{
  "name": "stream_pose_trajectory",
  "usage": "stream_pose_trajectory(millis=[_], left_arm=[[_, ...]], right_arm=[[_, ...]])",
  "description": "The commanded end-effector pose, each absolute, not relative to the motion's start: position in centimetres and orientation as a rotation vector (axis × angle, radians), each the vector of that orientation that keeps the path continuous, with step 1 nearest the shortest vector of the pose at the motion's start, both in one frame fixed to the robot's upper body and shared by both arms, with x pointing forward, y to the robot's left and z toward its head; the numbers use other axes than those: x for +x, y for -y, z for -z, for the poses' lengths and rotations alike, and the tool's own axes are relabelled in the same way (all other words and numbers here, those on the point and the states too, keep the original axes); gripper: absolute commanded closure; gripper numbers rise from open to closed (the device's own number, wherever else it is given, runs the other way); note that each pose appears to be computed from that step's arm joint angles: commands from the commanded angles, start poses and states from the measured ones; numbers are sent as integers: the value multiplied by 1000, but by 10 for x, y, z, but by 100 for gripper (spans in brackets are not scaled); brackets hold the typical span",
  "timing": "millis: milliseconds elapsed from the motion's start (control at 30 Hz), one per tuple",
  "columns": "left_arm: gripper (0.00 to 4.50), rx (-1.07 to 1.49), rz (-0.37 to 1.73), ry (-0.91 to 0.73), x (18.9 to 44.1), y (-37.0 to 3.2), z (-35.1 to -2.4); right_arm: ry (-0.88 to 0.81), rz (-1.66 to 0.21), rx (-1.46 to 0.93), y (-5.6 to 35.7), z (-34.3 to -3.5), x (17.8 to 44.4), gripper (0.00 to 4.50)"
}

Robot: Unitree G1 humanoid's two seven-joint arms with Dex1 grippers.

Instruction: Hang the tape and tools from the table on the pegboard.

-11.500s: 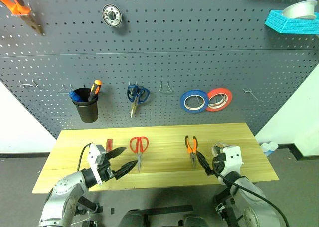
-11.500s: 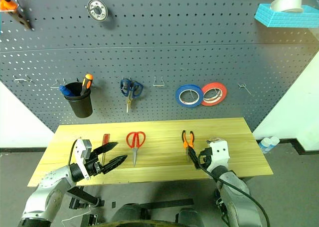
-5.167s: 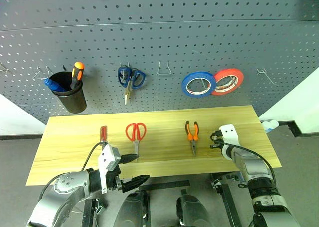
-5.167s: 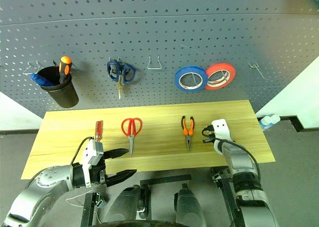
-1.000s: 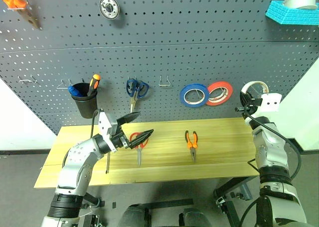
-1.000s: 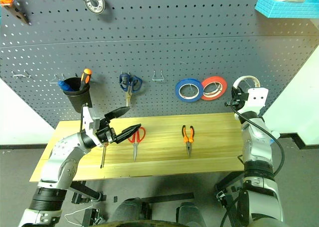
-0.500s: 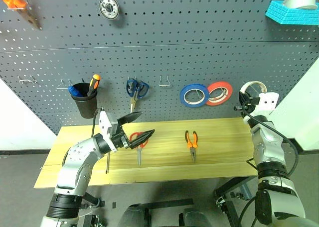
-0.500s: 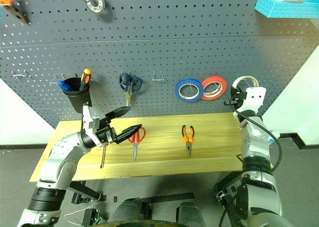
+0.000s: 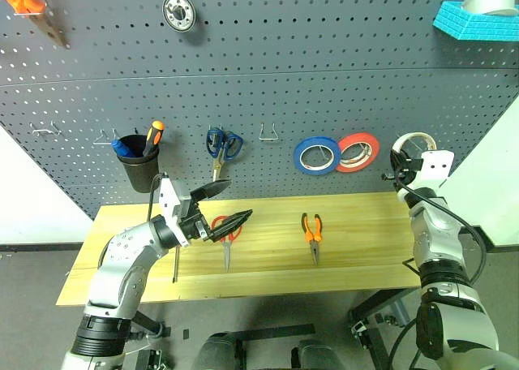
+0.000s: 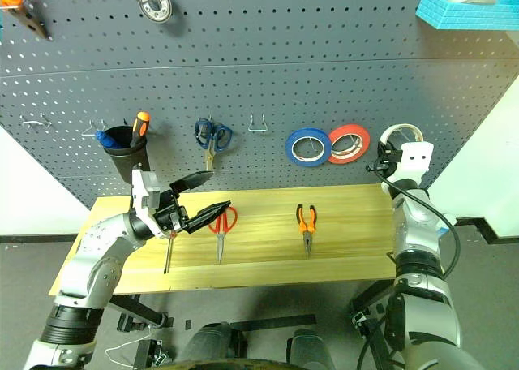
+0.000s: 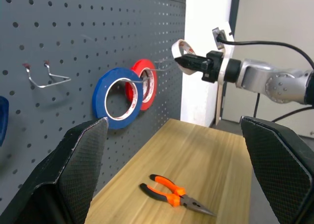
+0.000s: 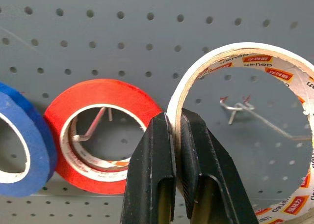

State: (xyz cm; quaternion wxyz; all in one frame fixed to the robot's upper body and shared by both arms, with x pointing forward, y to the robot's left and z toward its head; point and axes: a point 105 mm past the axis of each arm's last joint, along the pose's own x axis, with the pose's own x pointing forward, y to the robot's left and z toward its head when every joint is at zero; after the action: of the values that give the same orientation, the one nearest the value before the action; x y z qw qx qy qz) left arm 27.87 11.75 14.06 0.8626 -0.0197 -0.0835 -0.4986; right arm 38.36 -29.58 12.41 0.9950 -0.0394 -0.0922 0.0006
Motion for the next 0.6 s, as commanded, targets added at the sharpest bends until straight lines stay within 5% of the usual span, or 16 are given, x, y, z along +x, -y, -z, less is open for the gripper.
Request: stream_pose_trajectory(millis=[33, 600], left_arm=[[0, -29, 1049, 215, 279, -119, -151], [0, -36, 1077, 213, 278, -115, -152]], right_arm=[[270, 14, -113, 305, -149, 374, 444], [226, 9, -110, 302, -140, 379, 444]])
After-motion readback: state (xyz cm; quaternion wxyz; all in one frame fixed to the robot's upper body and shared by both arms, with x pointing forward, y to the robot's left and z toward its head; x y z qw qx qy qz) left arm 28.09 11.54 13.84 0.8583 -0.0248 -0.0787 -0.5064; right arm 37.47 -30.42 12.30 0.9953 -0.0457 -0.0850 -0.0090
